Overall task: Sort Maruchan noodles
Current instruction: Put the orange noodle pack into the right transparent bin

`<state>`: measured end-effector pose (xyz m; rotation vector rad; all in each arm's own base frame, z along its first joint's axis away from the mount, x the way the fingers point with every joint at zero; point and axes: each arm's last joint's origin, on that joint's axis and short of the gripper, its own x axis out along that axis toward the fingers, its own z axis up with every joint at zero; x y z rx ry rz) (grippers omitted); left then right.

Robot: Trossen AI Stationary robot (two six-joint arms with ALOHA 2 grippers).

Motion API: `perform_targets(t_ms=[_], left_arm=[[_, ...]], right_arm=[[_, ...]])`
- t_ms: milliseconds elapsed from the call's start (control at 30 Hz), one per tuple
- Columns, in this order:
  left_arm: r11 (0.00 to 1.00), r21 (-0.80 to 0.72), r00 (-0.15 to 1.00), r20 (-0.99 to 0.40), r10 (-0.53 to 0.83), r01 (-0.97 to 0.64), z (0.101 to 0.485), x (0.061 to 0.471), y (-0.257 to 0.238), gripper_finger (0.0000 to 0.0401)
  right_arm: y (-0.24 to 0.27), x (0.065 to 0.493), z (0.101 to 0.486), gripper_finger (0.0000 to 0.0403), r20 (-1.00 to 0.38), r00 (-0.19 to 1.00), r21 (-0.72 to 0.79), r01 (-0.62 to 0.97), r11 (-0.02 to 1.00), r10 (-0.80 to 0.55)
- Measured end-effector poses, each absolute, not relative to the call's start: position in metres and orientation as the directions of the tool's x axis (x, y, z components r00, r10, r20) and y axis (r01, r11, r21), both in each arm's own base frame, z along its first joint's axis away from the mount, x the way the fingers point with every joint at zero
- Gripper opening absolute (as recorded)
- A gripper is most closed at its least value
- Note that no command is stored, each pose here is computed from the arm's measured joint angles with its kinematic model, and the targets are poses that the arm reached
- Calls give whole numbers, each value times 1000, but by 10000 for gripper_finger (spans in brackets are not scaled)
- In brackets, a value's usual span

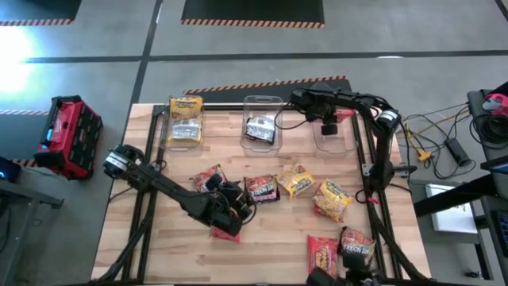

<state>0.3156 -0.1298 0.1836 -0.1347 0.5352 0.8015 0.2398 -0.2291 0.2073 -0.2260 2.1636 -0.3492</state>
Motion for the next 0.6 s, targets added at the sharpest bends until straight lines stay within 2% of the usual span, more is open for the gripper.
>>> perform_targets(t_ms=[300,600], left_arm=[[678,104,547,-509,665,-727,183,317,-122,166],[659,137,515,-514,685,-740,182,317,-114,166]], right_arm=[[-240,248,186,109,-755,-569,-278,-169,945,-324],[-248,249,181,110,-754,-557,-300,-177,938,-346]])
